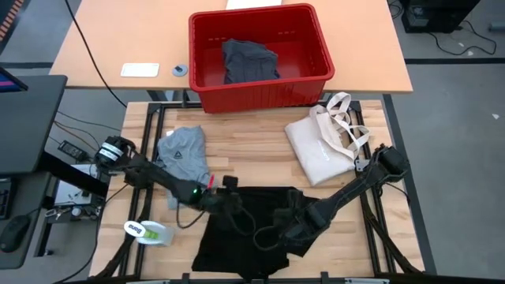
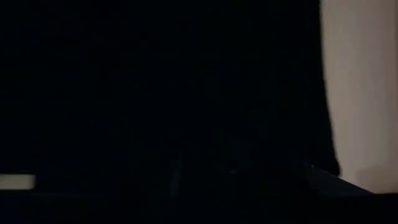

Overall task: Fold Laundry from Bin
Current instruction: Fold the black shirt

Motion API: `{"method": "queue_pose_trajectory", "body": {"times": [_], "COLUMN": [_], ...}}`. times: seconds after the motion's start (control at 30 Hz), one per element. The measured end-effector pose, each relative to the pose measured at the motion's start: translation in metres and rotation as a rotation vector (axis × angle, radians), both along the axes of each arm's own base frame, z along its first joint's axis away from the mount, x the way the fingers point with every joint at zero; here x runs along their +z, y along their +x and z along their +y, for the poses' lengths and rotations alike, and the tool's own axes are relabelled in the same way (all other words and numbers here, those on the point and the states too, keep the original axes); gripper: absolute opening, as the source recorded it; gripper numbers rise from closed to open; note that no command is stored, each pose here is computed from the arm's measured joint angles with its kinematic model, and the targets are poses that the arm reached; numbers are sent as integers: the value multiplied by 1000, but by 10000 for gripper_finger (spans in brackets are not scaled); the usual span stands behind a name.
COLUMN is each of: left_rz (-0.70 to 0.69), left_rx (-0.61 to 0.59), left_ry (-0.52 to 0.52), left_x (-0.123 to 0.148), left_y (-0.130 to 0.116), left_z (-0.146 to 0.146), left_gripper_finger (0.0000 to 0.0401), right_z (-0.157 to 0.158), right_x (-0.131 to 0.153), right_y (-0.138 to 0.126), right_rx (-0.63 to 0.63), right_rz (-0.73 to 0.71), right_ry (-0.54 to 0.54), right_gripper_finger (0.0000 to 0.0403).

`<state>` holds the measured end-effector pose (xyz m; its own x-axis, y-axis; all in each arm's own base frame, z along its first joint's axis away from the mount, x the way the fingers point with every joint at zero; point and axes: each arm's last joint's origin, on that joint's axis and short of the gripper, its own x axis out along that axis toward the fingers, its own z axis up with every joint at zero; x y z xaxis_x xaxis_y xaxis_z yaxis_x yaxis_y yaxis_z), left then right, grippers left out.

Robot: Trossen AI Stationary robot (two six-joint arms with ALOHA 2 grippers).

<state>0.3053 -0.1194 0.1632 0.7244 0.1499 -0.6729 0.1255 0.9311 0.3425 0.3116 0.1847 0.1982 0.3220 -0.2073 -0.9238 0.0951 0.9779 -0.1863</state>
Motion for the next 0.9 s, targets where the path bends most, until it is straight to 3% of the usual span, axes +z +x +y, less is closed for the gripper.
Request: {"method": "queue_pose_trajectory", "body": {"times": [0.2, 0.43, 0.6, 0.8, 0.9], "left_rz": [31, 168, 231, 253, 249], "left_rx": [-23, 1, 23, -10, -6], "left_ry": [-66, -128, -155, -305, -317], "left_x": [14, 21, 19, 18, 18], "left_y": [4, -6, -7, -7, -7], "left_z": [31, 69, 95, 115, 119], "left_gripper_finger": [102, 102, 102, 102, 102], "right_z": [-42, -92, -117, -132, -133], "right_x": [-8, -8, -20, -31, -36], "right_y": [-21, -45, -47, -45, -41], "right_rx": [-54, -93, -27, 78, 141], "right_rz": [36, -111, -112, -83, -74], "right_ry": [-14, 55, 42, -4, -34], "right_gripper_finger": [202, 201, 200, 200, 200]}}
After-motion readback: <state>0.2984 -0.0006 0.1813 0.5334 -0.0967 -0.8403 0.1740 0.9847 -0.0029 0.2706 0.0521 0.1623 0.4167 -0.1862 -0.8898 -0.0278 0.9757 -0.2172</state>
